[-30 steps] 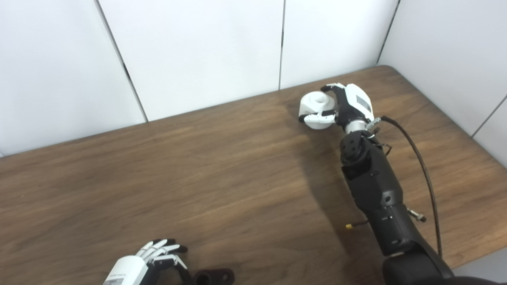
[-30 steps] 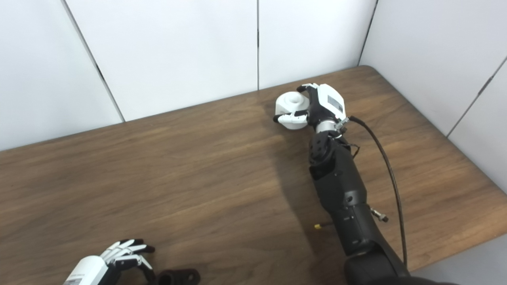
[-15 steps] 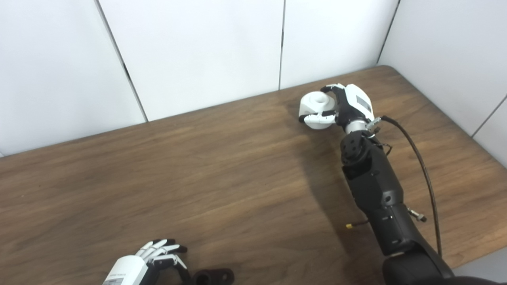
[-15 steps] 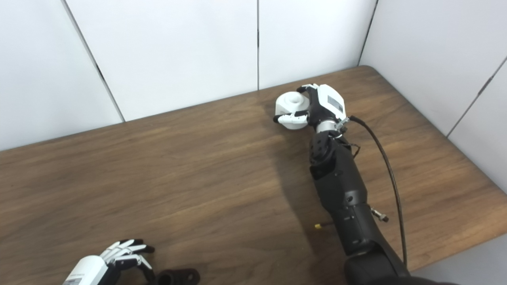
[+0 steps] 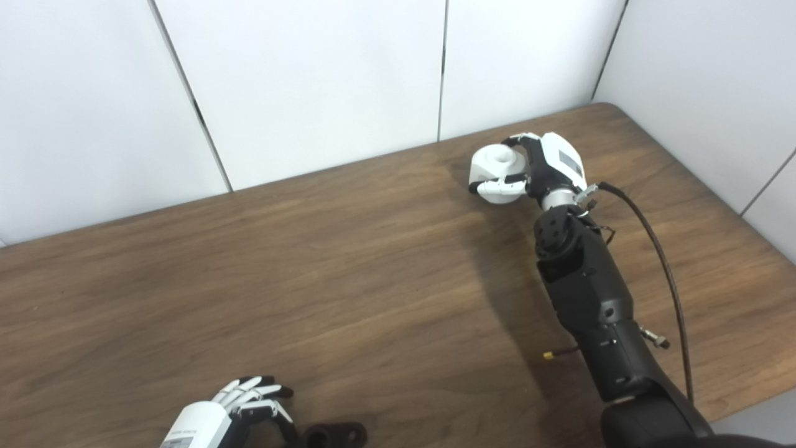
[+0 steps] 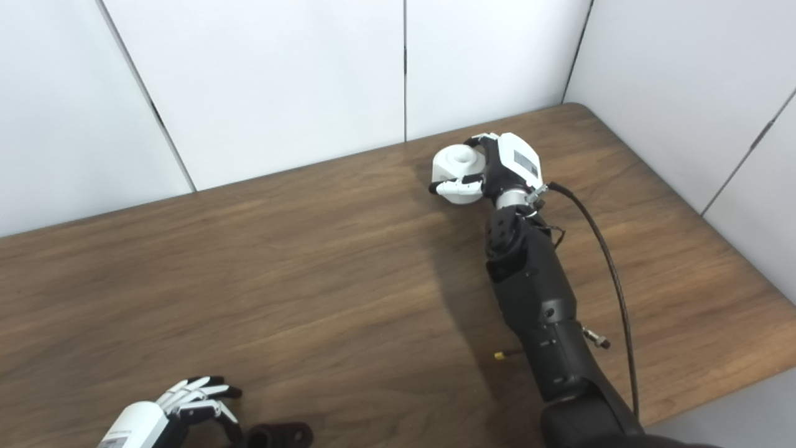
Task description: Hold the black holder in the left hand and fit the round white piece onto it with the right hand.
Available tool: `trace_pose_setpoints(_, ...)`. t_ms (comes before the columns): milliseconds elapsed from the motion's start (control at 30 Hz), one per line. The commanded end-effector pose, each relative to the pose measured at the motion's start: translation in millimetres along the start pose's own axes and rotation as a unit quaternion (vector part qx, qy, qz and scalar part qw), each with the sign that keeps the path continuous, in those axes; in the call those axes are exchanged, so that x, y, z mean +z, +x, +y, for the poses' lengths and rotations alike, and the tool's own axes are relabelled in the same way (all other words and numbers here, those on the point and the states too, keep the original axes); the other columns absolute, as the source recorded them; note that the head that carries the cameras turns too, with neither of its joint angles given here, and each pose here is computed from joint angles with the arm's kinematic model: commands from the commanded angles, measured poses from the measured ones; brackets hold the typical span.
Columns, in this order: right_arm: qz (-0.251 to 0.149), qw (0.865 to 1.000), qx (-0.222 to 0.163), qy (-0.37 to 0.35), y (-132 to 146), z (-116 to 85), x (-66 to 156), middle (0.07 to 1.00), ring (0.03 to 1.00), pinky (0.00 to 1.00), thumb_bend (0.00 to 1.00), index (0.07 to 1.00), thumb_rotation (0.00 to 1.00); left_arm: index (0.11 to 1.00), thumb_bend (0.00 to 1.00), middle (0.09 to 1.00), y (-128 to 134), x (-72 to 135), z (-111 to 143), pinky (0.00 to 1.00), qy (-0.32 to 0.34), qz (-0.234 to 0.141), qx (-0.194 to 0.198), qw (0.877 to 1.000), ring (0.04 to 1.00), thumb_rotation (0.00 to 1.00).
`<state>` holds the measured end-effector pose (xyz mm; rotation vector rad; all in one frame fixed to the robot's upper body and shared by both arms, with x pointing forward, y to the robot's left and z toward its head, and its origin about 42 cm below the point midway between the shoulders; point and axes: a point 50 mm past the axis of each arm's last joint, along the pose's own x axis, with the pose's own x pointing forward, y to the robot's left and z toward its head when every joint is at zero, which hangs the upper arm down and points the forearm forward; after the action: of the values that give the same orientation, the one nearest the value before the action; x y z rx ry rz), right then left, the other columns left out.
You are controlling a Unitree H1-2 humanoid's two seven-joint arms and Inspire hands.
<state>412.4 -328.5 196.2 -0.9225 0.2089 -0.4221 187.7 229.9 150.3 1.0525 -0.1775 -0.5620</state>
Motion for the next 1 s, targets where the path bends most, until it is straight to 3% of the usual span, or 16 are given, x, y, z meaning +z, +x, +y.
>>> trace_pose_setpoints(0,-0.025,0.999,-0.039,0.002,7.8,-22.2,16.3,0.888,0.939,0.8,0.81,0.727,0.35,0.486,0.52,0.794,-6.5,-4.4,0.3,0.9,0.001,0.021,-0.012,1.0,0.88,0.04)
trace_pose_setpoints(967,-0.032,0.999,-0.036,-0.003,5.7,-19.9,14.0,0.871,0.922,0.76,0.82,0.619,0.27,0.486,0.52,0.795,-8.0,-3.9,4.7,0.9,0.0,0.024,-0.007,1.0,0.876,0.04)
